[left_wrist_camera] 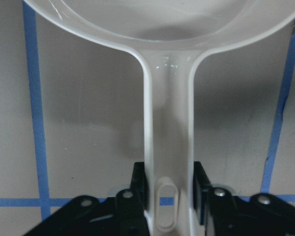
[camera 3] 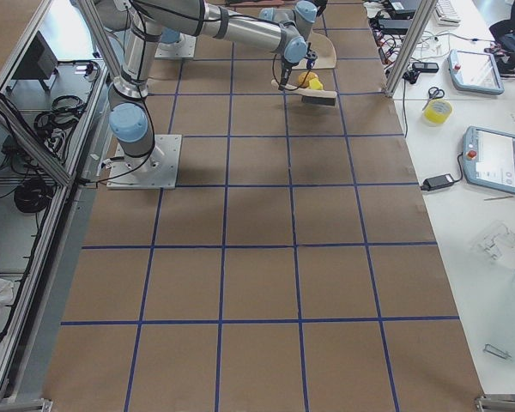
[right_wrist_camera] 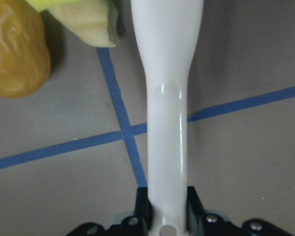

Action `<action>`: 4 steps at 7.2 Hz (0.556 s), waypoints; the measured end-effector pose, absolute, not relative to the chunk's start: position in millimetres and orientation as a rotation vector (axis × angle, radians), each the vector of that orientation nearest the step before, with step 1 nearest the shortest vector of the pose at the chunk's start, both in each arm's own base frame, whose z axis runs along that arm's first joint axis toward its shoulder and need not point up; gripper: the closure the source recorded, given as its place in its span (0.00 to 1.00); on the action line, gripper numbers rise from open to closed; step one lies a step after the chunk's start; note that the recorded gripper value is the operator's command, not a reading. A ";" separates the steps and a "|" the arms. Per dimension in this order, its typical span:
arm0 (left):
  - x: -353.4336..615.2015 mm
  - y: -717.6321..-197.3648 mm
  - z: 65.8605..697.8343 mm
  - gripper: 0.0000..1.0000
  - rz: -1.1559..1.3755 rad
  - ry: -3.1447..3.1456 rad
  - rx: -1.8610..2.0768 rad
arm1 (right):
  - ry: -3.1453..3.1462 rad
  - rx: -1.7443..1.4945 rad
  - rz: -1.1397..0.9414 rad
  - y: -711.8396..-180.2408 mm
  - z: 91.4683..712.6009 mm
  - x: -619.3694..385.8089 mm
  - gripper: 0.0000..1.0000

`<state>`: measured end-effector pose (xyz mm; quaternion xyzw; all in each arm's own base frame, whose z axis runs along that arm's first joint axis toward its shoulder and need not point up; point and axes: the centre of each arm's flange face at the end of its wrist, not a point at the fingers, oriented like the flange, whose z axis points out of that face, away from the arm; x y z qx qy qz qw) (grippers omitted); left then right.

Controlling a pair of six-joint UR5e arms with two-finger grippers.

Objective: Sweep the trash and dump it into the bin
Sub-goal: 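Sweep the sponge, banana and potato into the dustpan with the right gripper's brush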

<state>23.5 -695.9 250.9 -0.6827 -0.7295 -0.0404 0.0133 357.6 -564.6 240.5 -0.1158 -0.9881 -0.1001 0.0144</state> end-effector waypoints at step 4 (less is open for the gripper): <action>23.0 -695.6 249.6 1.00 -0.128 -2.273 -2.123 | -3.160 -0.467 -0.347 -566.0 240.5 424.9 0.95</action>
